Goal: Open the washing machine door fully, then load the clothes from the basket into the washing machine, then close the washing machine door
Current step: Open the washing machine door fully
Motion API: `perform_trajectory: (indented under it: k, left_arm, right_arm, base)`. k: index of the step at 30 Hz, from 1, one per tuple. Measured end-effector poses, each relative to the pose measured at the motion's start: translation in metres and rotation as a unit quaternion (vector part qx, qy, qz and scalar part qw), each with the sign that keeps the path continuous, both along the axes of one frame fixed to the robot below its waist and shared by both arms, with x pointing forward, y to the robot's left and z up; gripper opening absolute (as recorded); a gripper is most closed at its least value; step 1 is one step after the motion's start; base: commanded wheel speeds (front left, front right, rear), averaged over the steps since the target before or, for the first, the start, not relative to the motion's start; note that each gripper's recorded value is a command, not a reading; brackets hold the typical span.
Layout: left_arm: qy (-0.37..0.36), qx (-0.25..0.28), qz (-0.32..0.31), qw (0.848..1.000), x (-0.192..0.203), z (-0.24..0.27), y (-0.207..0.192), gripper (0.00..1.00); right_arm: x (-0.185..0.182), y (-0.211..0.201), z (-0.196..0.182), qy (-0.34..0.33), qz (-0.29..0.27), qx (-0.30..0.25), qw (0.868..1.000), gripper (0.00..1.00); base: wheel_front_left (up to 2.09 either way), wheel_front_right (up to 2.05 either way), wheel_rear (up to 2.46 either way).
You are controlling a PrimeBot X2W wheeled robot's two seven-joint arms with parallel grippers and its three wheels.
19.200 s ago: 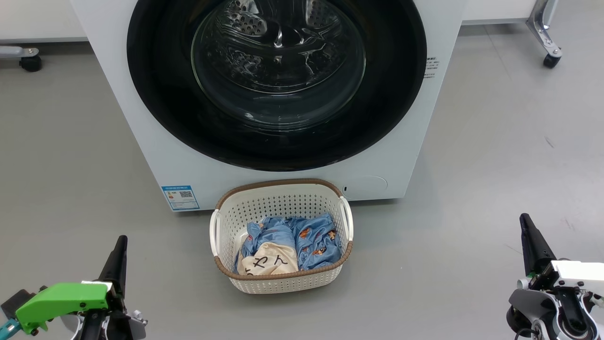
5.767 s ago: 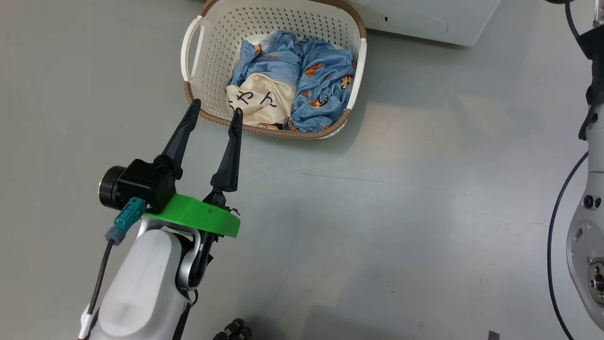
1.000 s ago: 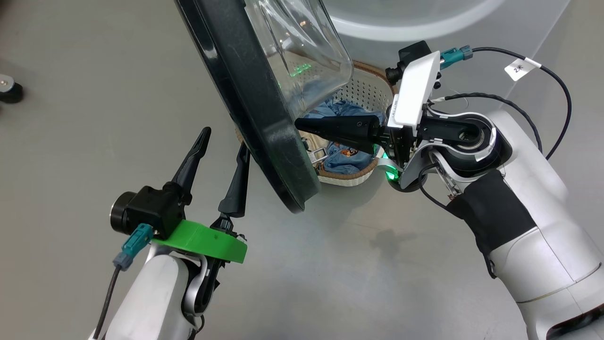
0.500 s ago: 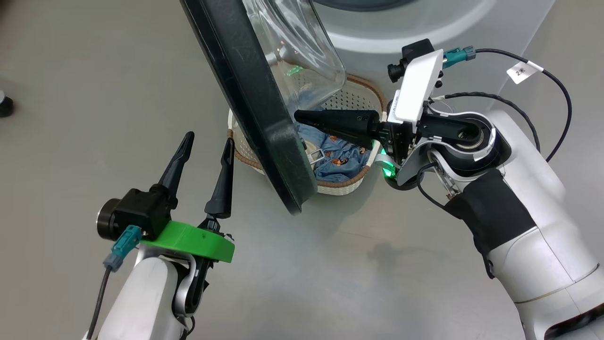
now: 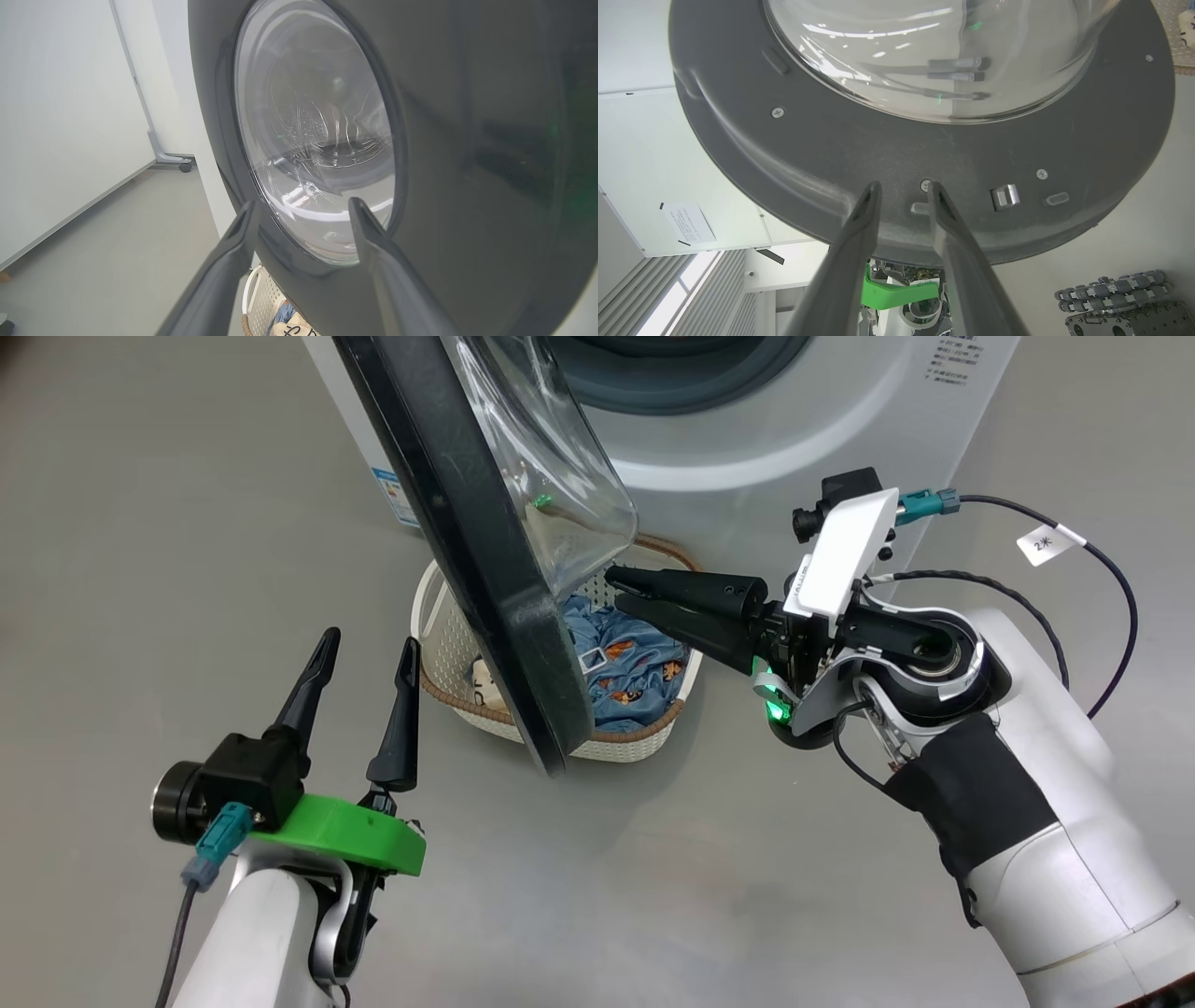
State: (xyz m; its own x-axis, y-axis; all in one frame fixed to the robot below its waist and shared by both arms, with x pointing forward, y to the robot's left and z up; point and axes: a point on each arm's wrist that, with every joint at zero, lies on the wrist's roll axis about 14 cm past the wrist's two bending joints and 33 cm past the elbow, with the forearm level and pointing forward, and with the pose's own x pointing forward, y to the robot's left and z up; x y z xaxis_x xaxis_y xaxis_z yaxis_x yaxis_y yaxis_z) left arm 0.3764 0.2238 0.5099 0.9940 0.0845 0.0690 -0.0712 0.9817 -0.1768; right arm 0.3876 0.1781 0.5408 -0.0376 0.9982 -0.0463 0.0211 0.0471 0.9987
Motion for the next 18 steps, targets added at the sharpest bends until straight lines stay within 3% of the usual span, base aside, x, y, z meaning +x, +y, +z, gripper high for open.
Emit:
perform_trajectory:
  k: [1,2,8,12,18]
  left_arm:
    - [0.000,0.000,-0.001,1.000,-0.001,0.000,0.000,1.00]
    - [-0.001,-0.001,-0.002,1.000,-0.002,0.000,-0.001,1.00]
    - [-0.005,0.001,-0.006,1.000,-0.010,0.002,-0.002,1.00]
    - [-0.009,0.002,-0.016,1.000,-0.013,0.005,-0.007,1.00]
    - [-0.018,0.005,-0.031,0.999,-0.018,0.009,-0.015,1.00]
  right_arm:
    - [0.000,-0.003,0.000,-0.003,-0.004,-0.001,1.000,0.89]
    - [-0.001,-0.005,0.000,-0.005,-0.009,-0.003,1.000,1.00]
    - [-0.002,-0.020,0.001,-0.032,-0.044,-0.016,0.998,1.00]
    - [0.010,-0.034,0.009,-0.073,-0.097,-0.020,0.992,1.00]
    - [0.030,-0.068,0.017,-0.199,-0.172,-0.054,0.963,1.00]
  base:
    - [0.00,0.00,0.00]
    - [0.00,0.00,0.00]
    - [0.00,0.00,0.00]
    - [0.00,0.00,0.00]
    - [0.00,0.00,0.00]
